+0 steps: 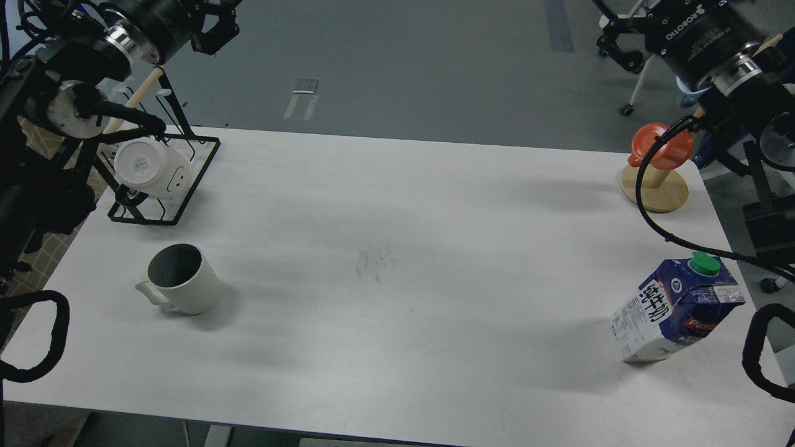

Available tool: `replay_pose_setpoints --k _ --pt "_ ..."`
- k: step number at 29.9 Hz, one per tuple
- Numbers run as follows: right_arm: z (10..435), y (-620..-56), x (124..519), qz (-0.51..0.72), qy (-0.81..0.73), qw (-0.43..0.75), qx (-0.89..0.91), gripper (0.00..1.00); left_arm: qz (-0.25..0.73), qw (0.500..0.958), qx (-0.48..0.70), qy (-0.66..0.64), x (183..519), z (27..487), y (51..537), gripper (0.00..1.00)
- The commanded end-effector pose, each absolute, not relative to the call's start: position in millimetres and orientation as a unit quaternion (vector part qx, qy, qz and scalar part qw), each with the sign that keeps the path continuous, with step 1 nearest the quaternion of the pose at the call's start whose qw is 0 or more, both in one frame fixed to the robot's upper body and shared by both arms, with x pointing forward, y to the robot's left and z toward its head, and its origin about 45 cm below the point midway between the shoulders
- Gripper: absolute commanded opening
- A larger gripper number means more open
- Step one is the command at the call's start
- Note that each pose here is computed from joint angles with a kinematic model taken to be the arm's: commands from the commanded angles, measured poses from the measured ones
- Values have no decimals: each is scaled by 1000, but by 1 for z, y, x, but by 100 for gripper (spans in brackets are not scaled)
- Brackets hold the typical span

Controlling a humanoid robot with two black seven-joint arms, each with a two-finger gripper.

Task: Place cup and milk with both arms
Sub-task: 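Lower the left gripper from the rack toward the white mug, then grasp the white mug with the left gripper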

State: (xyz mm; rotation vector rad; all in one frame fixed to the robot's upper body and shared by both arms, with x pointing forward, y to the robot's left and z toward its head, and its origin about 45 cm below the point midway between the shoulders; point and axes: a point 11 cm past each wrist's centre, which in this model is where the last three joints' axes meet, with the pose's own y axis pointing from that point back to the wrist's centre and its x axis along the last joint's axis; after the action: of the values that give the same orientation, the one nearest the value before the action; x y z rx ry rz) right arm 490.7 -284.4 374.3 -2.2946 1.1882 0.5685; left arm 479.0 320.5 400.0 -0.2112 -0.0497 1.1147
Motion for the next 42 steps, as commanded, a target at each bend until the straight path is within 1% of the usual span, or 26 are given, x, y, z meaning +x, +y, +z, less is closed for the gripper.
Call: replay_pose_setpoints --k 1,10,15,18,19,23,25,29,31,35,36,37,39,42 --pt "378 -284 491 205 434 246 -842 100 526 843 -108 -27 479 402 319 98" --pt "384 -286 489 197 432 250 -844 100 524 844 -113 -31 478 406 320 98" --pt "388 -283 487 192 427 252 -847 100 508 853 -119 -31 474 408 317 98" --pt "390 -281 485 188 422 252 -850 100 494 861 -113 -47 467 414 316 98" --pt "391 -280 485 187 421 253 -851 100 501 858 -96 -56 461 413 328 98" --pt "391 -280 483 186 419 254 -851 100 505 859 -55 -65 437 397 349 98" --pt "392 -283 482 185 421 259 -849 100 507 859 -14 -75 414 387 366 98" --pt "392 -288 481 185 424 267 -845 100 504 859 43 -79 386 371 385 98" --pt "386 -294 479 189 429 272 -840 100 495 860 76 -97 365 367 397 98" --pt "385 -301 477 191 434 280 -835 100 459 864 151 -138 344 357 401 98" --pt "385 -303 477 190 435 283 -833 100 444 857 207 -160 338 346 405 98" --pt "385 -305 476 190 436 286 -832 100 436 852 234 -171 336 340 407 98" --pt "387 -311 476 190 440 297 -826 100 396 829 332 -214 326 316 411 98" --pt "388 -316 475 189 442 303 -823 100 357 811 389 -250 319 305 409 98"
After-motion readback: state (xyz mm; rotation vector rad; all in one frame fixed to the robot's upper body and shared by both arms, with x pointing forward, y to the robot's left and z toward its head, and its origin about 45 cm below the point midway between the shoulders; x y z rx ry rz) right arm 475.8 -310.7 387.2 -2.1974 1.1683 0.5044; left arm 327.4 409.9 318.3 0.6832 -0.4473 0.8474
